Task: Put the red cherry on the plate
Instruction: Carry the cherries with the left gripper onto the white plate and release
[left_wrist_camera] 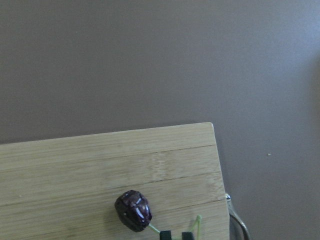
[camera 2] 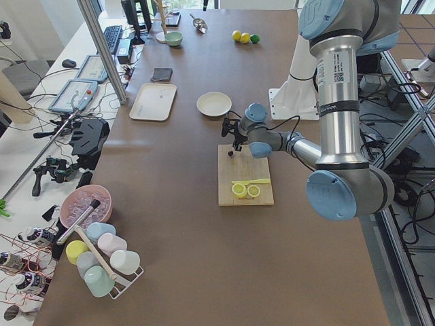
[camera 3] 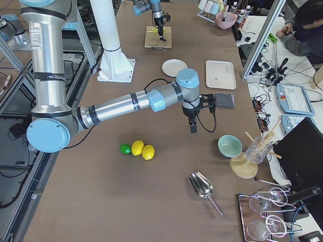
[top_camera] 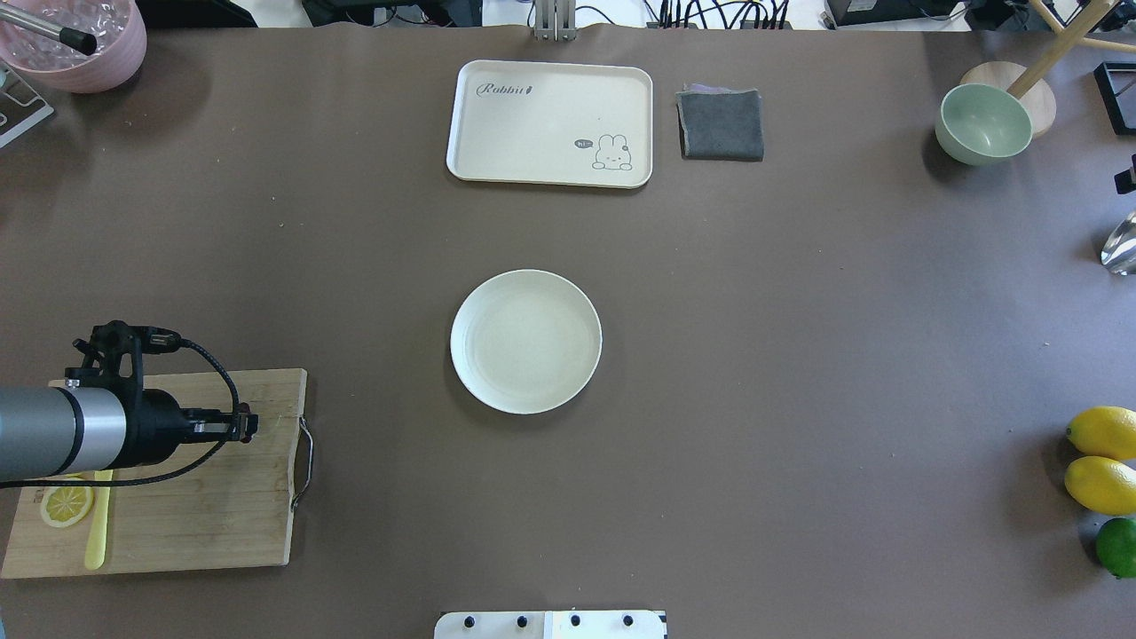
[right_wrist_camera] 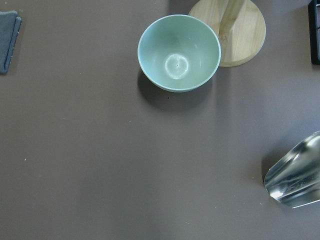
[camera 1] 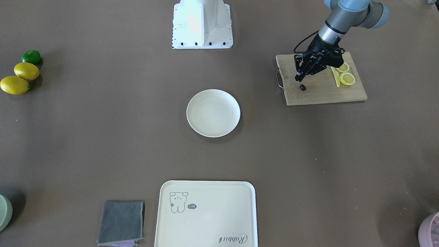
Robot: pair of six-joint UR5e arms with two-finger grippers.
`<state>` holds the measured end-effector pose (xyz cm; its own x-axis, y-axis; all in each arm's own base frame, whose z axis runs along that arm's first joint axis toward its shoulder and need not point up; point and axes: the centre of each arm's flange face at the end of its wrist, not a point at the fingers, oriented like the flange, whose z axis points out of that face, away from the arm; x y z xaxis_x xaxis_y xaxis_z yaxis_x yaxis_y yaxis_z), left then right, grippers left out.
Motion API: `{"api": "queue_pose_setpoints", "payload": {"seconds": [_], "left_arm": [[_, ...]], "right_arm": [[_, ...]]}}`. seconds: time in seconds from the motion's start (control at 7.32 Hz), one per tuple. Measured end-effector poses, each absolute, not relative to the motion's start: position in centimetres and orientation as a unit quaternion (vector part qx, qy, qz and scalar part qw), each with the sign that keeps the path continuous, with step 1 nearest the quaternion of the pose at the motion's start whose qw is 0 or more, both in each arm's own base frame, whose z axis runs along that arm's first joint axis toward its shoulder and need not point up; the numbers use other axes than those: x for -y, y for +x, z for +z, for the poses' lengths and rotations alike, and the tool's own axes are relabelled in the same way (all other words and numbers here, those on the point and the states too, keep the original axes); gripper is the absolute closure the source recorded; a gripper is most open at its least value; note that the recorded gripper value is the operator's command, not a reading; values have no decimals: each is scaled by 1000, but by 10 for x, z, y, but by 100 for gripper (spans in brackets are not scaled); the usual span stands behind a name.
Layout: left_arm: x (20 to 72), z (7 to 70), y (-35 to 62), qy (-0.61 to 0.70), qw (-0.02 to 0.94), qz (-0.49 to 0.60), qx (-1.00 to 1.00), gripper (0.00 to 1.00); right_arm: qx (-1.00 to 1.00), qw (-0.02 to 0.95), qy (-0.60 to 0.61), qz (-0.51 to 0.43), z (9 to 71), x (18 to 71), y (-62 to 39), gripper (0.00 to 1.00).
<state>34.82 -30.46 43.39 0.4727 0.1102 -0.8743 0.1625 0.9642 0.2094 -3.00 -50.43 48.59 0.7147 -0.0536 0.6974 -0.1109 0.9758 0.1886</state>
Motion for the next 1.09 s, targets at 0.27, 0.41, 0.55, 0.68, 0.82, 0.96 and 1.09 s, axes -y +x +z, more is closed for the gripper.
{"api": "queue_pose_setpoints", "payload": {"seconds": [0.27,0.41,0.55,0.68,0.82,0.96,1.09], "left_arm": [[317,392,369,144,823,-21,-549,100],[329,366,388,144,808,-35,-570,100],[348,337,414,142,795,-51,-587,100],[368,302,441,139,790,-67,-594,100],[384,272,464,137,789,-81,-594,96],[397,251,486,138,787,-97,-593,3],[408,242,504,137,788,-111,-590,2]], "right_arm": [[375,921,105,19,492,500,-27,0],[375,921,104,21,494,499,-26,0],[374,921,104,23,494,498,-24,0],[374,921,104,26,495,498,-21,0],[373,922,104,29,497,497,-20,0],[373,922,103,30,497,496,-19,0],[373,922,102,31,498,495,-18,0]]}}
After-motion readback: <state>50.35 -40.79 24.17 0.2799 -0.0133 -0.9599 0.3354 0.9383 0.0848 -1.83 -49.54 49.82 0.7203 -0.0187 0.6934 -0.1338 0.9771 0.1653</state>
